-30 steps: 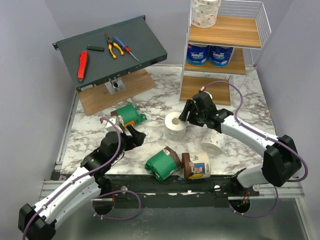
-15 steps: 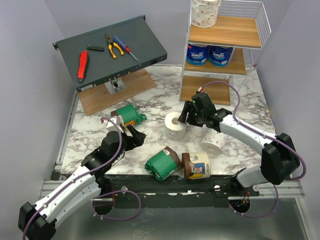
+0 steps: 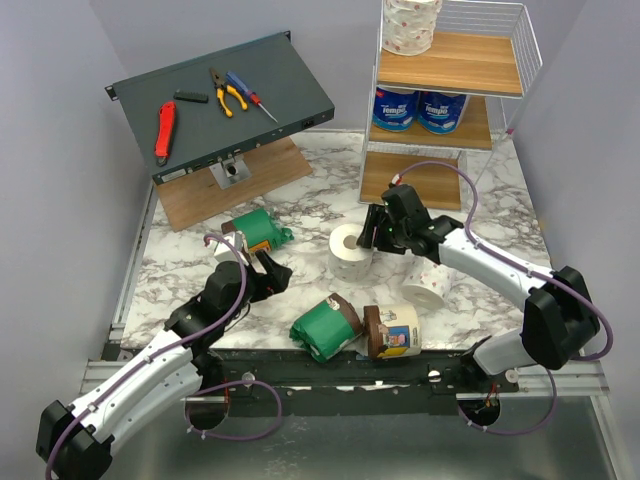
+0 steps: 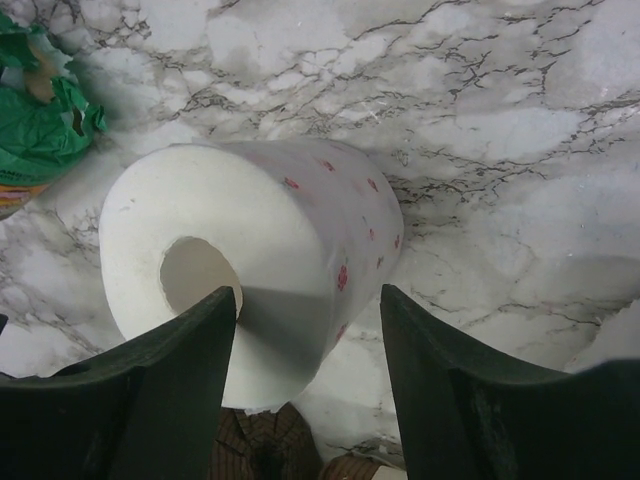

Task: Place and organize the paper towels onto the shelf
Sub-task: Pick up the paper towel from the center of the board.

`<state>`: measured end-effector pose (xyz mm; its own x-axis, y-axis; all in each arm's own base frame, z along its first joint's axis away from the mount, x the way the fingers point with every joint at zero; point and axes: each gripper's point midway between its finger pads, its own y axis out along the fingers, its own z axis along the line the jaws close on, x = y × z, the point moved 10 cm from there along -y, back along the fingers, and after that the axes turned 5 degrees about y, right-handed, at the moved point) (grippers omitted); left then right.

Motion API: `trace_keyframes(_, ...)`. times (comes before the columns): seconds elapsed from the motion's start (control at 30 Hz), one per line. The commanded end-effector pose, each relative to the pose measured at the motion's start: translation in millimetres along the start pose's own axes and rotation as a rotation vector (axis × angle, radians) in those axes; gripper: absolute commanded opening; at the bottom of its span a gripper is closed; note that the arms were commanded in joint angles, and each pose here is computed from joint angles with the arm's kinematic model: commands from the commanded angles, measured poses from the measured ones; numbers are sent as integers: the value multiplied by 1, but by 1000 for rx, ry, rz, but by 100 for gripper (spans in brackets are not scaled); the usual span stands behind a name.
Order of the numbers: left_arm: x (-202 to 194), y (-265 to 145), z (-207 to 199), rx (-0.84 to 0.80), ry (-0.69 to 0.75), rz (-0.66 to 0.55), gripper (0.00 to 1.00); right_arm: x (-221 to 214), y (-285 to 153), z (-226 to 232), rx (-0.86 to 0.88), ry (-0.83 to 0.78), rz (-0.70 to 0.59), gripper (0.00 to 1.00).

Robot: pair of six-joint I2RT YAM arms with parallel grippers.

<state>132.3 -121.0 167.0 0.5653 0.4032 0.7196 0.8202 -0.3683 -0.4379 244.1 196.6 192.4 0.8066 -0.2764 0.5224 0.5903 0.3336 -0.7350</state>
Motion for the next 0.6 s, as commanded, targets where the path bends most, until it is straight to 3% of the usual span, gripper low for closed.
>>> trace_keyframes(0.0,11,-2,-10,-37,-11,-32,87,-3,-1,5,-9,-37,18,61)
trace_keyframes(0.57,10,-2,-9,-35,-14,-30,87,-5,0,11,-28,-51,32,43)
